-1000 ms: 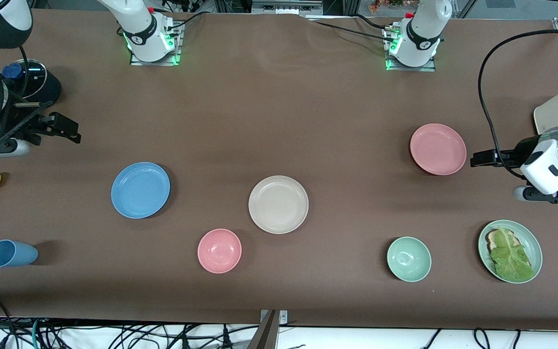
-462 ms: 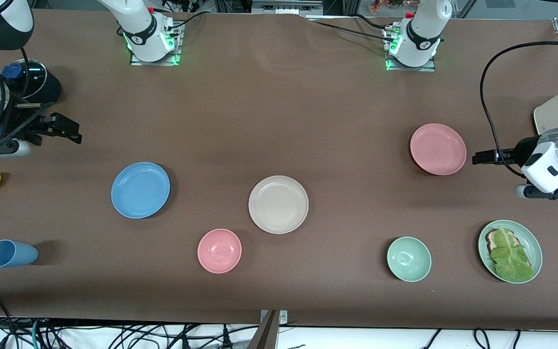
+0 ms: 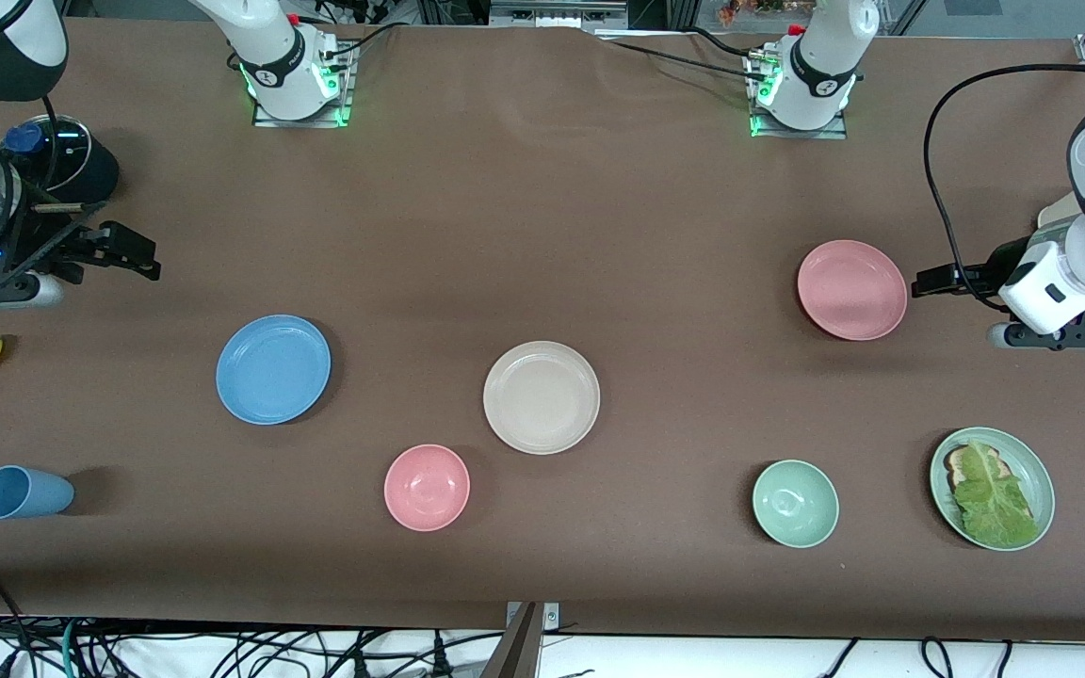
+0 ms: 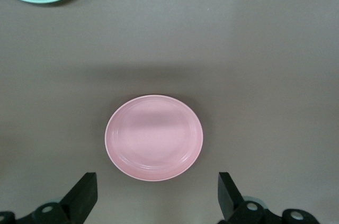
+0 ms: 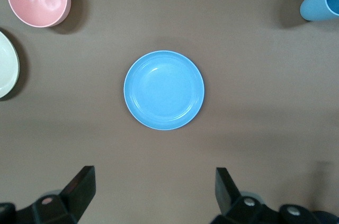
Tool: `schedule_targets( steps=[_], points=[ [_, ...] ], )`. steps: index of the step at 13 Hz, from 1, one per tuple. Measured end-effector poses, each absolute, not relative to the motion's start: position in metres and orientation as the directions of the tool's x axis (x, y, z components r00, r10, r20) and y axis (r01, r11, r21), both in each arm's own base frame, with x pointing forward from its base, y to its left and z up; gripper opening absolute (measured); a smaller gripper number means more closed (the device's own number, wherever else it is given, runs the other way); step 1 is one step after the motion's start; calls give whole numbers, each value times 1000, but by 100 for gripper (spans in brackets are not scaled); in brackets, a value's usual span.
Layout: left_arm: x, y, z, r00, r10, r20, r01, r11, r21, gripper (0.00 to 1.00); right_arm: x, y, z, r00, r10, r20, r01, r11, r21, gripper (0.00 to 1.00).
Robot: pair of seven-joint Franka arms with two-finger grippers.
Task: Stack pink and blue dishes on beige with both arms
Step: 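Move the left gripper down to the rim of the pink plate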
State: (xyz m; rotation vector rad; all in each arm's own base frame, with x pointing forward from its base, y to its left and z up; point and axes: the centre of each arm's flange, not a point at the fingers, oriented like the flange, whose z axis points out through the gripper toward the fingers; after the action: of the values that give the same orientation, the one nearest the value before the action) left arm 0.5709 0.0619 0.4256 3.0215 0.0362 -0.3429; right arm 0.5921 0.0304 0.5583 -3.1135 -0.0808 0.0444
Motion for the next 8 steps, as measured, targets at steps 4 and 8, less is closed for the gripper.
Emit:
schedule_targets(
  steps=[4,8],
  points=[
    [553,97,383,976,4,-216,38,-988,151,100,593,29,551,998,49,-40,48,-999,-27,100],
    [531,131,340,984,-8,-177,29,-978,209,100,596,24,549,999,46,-13,46,-999,-4,100]
  ],
)
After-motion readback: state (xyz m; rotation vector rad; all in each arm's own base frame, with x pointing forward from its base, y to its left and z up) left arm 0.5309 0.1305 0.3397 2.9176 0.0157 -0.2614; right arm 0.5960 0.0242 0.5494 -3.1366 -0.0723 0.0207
